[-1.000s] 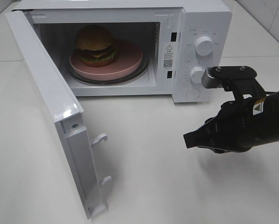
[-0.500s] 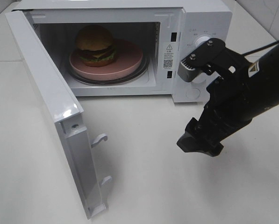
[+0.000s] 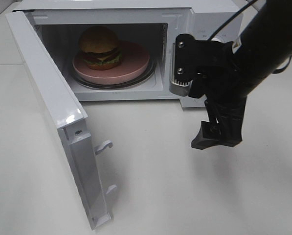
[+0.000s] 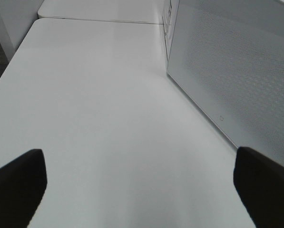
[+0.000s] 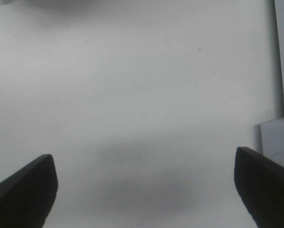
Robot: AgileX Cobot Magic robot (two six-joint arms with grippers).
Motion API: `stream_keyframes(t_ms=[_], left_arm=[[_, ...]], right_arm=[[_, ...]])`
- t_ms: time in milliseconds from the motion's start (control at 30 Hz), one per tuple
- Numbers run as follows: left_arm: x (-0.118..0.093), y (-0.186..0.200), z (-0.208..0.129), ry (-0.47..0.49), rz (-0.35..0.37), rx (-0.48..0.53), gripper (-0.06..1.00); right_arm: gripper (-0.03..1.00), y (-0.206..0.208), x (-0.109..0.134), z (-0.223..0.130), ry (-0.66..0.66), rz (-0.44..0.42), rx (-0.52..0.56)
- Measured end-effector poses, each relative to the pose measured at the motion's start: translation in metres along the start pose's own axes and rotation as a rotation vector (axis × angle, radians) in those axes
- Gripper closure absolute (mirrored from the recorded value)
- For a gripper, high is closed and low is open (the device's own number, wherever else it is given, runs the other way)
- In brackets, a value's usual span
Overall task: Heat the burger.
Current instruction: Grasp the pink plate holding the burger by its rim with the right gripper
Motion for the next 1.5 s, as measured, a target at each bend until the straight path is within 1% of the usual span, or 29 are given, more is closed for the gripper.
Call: stream_keyframes(t_ms=[33, 67, 100, 133, 167, 233, 267, 333, 433, 500, 533, 600, 700, 767, 833, 933, 1233, 1500], left_arm=[[0.000, 0.000, 0.000, 0.000, 0.000, 0.000, -0.04], [0.000, 0.000, 0.000, 0.000, 0.000, 0.000, -0.04], [0.000, 0.000, 0.000, 0.000, 0.000, 0.000, -0.04], [0.000, 0.000, 0.000, 0.000, 0.000, 0.000, -0.04], [0.000, 0.000, 0.000, 0.000, 0.000, 0.000, -0.04], [0.000, 0.000, 0.000, 0.000, 0.000, 0.000, -0.04], [0.000, 0.000, 0.000, 0.000, 0.000, 0.000, -0.04], [0.000, 0.000, 0.000, 0.000, 0.000, 0.000, -0.04], [0.000, 0.000, 0.000, 0.000, 0.000, 0.000, -0.04], [0.000, 0.000, 0.000, 0.000, 0.000, 0.000, -0.04], [0.000, 0.000, 0.000, 0.000, 0.000, 0.000, -0.04], [0.000, 0.000, 0.000, 0.000, 0.000, 0.000, -0.04], [0.000, 0.000, 0.000, 0.000, 0.000, 0.000, -0.04], [0.000, 0.000, 0.000, 0.000, 0.000, 0.000, -0.04], [0.000, 0.000, 0.000, 0.000, 0.000, 0.000, -0.04], [0.000, 0.000, 0.000, 0.000, 0.000, 0.000, -0.04], [0.000, 0.000, 0.000, 0.000, 0.000, 0.000, -0.04], [0.000, 0.000, 0.000, 0.000, 0.000, 0.000, -0.04]], right_arm=[[-0.02, -0.005, -0.005, 0.010, 0.070, 0.009, -0.008], [-0.02, -0.005, -0.005, 0.010, 0.070, 0.009, -0.008], [-0.02, -0.010, -0.010, 0.020, 0.129, 0.019, -0.018], [-0.02, -0.013, -0.013, 0.026, 0.157, 0.022, -0.019], [-0.02, -0.013, -0.013, 0.026, 0.157, 0.022, -0.019], [-0.01, -0.023, -0.027, 0.046, 0.214, 0.026, -0.035], [-0.01, -0.023, -0.027, 0.046, 0.214, 0.026, -0.035], [0.00, -0.030, -0.037, 0.058, 0.239, 0.043, -0.037], [0.00, -0.033, -0.040, 0.061, 0.247, 0.054, -0.034], [0.02, -0.046, -0.052, 0.072, 0.276, 0.089, -0.023], [0.02, -0.046, -0.052, 0.072, 0.276, 0.089, -0.023], [0.02, -0.054, -0.062, 0.080, 0.282, 0.088, -0.026], [0.02, -0.056, -0.065, 0.082, 0.282, 0.084, -0.028], [0.03, -0.065, -0.080, 0.092, 0.285, 0.066, -0.037], [0.03, -0.067, -0.082, 0.094, 0.285, 0.063, -0.040], [0.04, -0.076, -0.093, 0.102, 0.288, 0.060, -0.043], [0.07, -0.098, -0.110, 0.113, 0.293, 0.067, -0.042], [0.09, -0.112, -0.122, 0.121, 0.261, 0.047, -0.052]])
Point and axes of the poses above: a point on each arm's last joint axis where the gripper is mounted, y pointing back along that axis away from the gripper, x along the wrist's bending axis when the last joint is at zero, z = x × y, the point moved 3 cm from there along -y, pointing out along that axis toward the gripper, and after that the axes turned 1 degree about y, right-handed, at the moved point
